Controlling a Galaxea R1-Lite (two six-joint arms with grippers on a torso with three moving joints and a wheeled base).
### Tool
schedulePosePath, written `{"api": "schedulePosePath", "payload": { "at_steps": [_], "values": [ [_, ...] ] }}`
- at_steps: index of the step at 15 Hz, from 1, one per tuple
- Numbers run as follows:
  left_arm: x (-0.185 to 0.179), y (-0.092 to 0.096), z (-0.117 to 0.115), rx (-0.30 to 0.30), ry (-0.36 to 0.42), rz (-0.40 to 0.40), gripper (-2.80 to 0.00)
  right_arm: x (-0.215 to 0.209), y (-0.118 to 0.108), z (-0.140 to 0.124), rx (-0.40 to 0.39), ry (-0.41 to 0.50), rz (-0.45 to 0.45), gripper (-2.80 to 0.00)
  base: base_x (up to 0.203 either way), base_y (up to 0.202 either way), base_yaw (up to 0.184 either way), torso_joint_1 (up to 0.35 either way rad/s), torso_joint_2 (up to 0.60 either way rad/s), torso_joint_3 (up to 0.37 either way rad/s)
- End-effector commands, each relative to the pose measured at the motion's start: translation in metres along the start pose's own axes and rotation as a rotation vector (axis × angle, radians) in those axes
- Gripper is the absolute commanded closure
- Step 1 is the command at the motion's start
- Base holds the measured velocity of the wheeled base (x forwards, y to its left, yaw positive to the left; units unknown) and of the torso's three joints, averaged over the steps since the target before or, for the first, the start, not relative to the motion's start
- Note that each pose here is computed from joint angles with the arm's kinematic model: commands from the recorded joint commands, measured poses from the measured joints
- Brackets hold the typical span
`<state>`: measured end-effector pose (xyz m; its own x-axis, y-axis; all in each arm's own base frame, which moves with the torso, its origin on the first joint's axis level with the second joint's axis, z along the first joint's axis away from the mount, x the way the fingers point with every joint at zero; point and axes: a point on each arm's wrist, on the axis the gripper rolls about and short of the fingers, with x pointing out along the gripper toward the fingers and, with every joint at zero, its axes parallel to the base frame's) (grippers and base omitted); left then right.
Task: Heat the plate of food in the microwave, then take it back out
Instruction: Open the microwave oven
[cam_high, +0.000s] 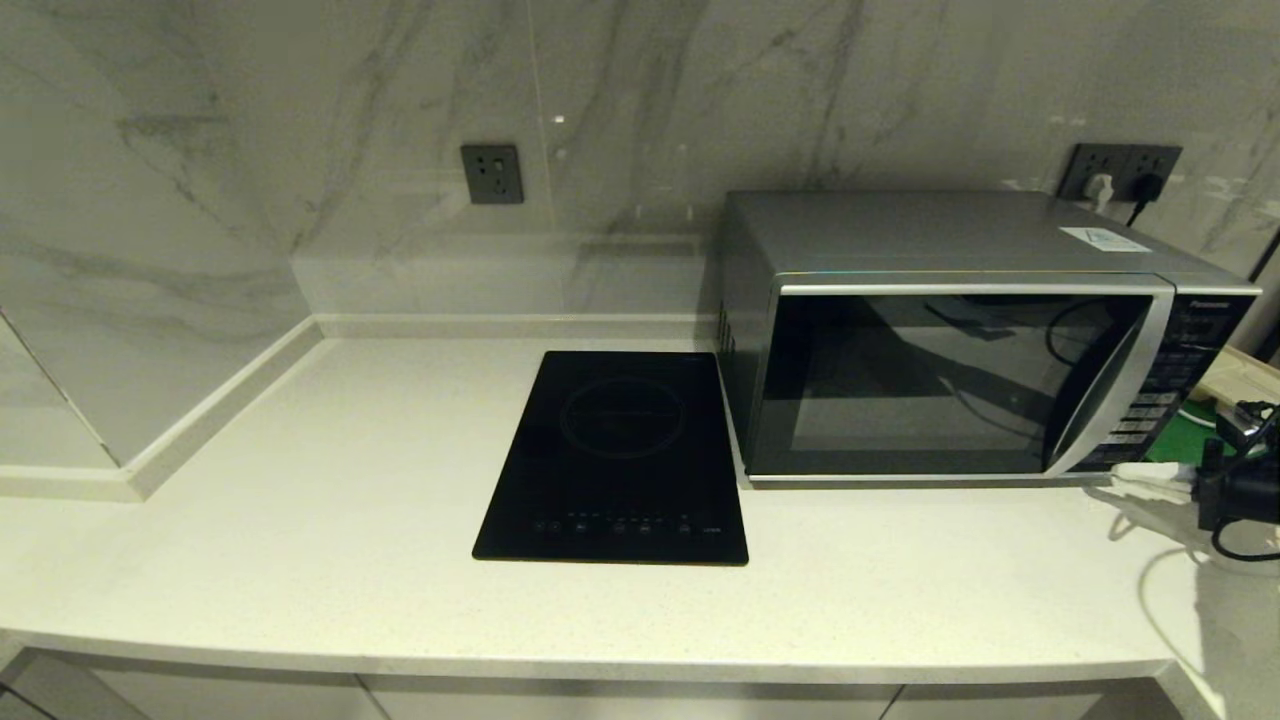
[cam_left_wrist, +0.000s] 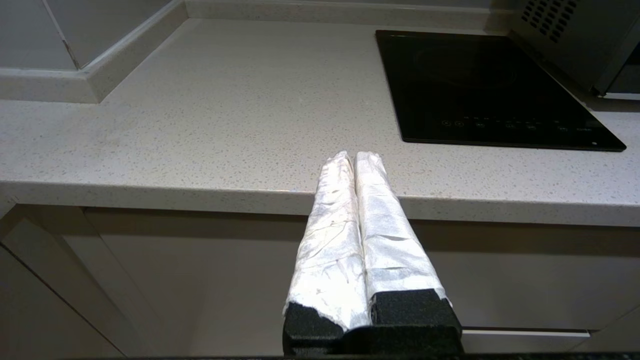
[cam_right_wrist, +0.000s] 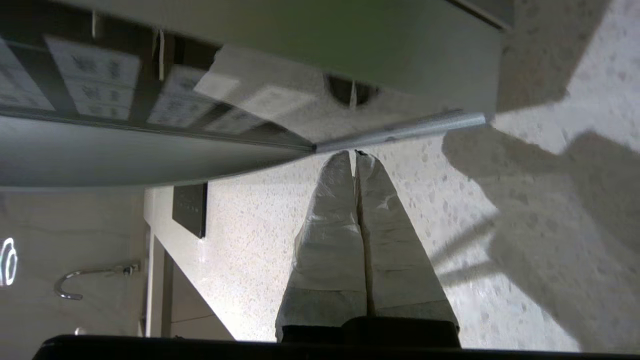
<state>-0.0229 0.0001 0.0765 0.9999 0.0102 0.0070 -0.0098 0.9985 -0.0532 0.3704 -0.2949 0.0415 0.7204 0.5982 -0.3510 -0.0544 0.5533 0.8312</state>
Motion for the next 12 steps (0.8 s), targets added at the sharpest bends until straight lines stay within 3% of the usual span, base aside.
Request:
{"api": "schedulePosePath", "payload": {
  "at_steps": [1,4,6,9,12],
  "values": [
    [0.0,0.0,0.0,-0.001,-0.001,0.001,0.0,-0.017,0.011,-0.003,0.003,-0.02,-0.001,0.0,0.0,0.0,0.0,0.0,0.0,0.0],
    [0.0,0.0,0.0,-0.001,-0.001,0.001,0.0,-0.048,0.04,-0.014,-0.049,-0.052,-0.009,0.0,0.0,0.0,0.0,0.0,0.0,0.0],
    [0.0,0.0,0.0,-0.001,-0.001,0.001,0.0,-0.066,0.075,-0.024,-0.103,-0.064,-0.023,0.0,0.0,0.0,0.0,0.0,0.0,0.0],
    [0.0,0.0,0.0,-0.001,-0.001,0.001,0.0,-0.091,0.147,-0.04,-0.213,-0.082,-0.088,0.0,0.0,0.0,0.0,0.0,0.0,0.0],
    [0.0,0.0,0.0,-0.001,-0.001,0.001,0.0,-0.091,0.223,-0.067,-0.346,-0.048,-0.257,0.0,0.0,0.0,0.0,0.0,0.0,0.0]
  ]
}}
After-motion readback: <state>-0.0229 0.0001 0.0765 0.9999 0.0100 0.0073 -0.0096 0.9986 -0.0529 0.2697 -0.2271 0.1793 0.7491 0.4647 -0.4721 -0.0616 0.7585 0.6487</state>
